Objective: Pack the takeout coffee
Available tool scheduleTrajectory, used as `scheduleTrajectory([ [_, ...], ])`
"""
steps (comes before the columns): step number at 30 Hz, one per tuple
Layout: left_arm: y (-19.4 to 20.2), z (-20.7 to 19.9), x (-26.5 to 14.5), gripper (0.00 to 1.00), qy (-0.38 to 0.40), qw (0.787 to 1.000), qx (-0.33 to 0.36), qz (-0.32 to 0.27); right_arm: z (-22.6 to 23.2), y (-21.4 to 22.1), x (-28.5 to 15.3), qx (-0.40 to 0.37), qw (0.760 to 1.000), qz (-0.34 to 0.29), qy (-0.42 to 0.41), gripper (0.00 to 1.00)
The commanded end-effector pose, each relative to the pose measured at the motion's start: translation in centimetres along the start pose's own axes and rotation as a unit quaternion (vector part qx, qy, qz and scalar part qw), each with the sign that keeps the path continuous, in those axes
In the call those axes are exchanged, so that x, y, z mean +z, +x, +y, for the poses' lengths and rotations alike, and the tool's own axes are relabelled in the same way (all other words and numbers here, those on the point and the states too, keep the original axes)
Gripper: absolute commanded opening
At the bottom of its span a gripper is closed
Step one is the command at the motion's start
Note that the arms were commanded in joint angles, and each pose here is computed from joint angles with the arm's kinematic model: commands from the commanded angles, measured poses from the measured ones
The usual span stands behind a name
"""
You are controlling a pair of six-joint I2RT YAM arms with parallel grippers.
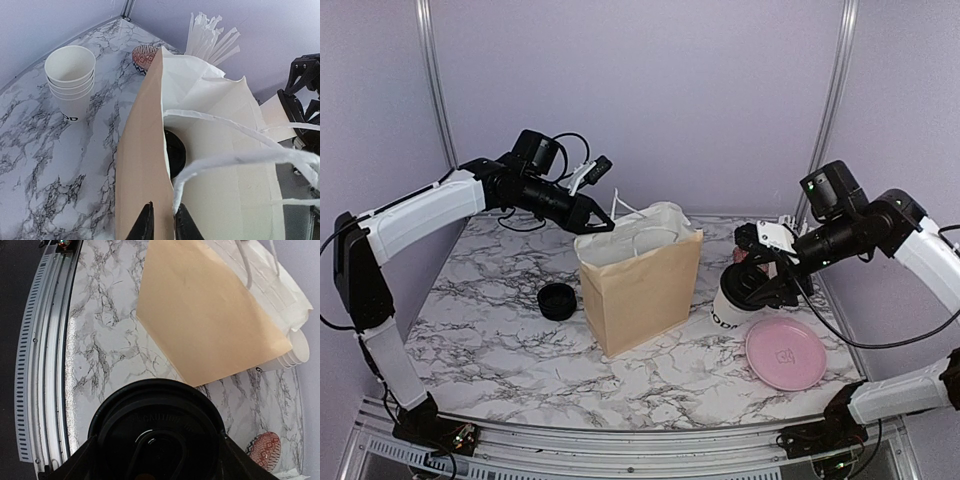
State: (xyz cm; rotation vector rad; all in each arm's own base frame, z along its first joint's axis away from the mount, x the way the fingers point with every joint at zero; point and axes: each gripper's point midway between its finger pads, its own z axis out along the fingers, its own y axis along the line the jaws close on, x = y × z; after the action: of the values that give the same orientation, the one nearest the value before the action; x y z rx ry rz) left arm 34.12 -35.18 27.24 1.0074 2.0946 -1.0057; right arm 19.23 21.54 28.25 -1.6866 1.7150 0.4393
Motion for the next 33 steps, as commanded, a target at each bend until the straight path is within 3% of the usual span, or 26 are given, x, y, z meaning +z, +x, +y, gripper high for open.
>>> scheduleTrajectory([
  [1,-1.3,1.4,-0.7,0.33,-0.054,0.999,0.004,-0.009,4.1,-1.1,0.9,-0.037,0.996,-0.033,-0.079,0.65],
  [6,-3.5,1.2,-5.6,0.66,-0.143,0.987,0.038,-0.056,6.3,-3.0,3.7,-0.076,0.989,-0.046,-0.119,0.66],
  [8,-3.9,0.6,-8.1,0.71,-0.172,0.981,0.046,-0.075,7.5,-3.3,5.5,-0.1,0.986,-0.037,-0.131,0.66],
  [14,-2.4,-3.1,-13.6,0.72,-0.194,0.973,0.046,-0.114,10.1,-5.2,11.3,-0.12,0.974,-0.029,-0.187,0.65],
  [20,1.6,-7.1,-15.6,0.74,-0.231,0.964,0.082,-0.107,10.6,-6.7,15.6,-0.121,0.971,-0.017,-0.203,0.67],
  [25,4.9,-7.9,-15.0,0.74,-0.224,0.969,0.084,-0.057,10.1,-5.8,18.5,-0.114,0.974,0.016,-0.194,0.67],
  [33,7.1,-10.7,-12.6,0.73,-0.194,0.974,0.12,0.0,10.2,-3.1,20.4,-0.105,0.974,0.058,-0.191,0.79],
])
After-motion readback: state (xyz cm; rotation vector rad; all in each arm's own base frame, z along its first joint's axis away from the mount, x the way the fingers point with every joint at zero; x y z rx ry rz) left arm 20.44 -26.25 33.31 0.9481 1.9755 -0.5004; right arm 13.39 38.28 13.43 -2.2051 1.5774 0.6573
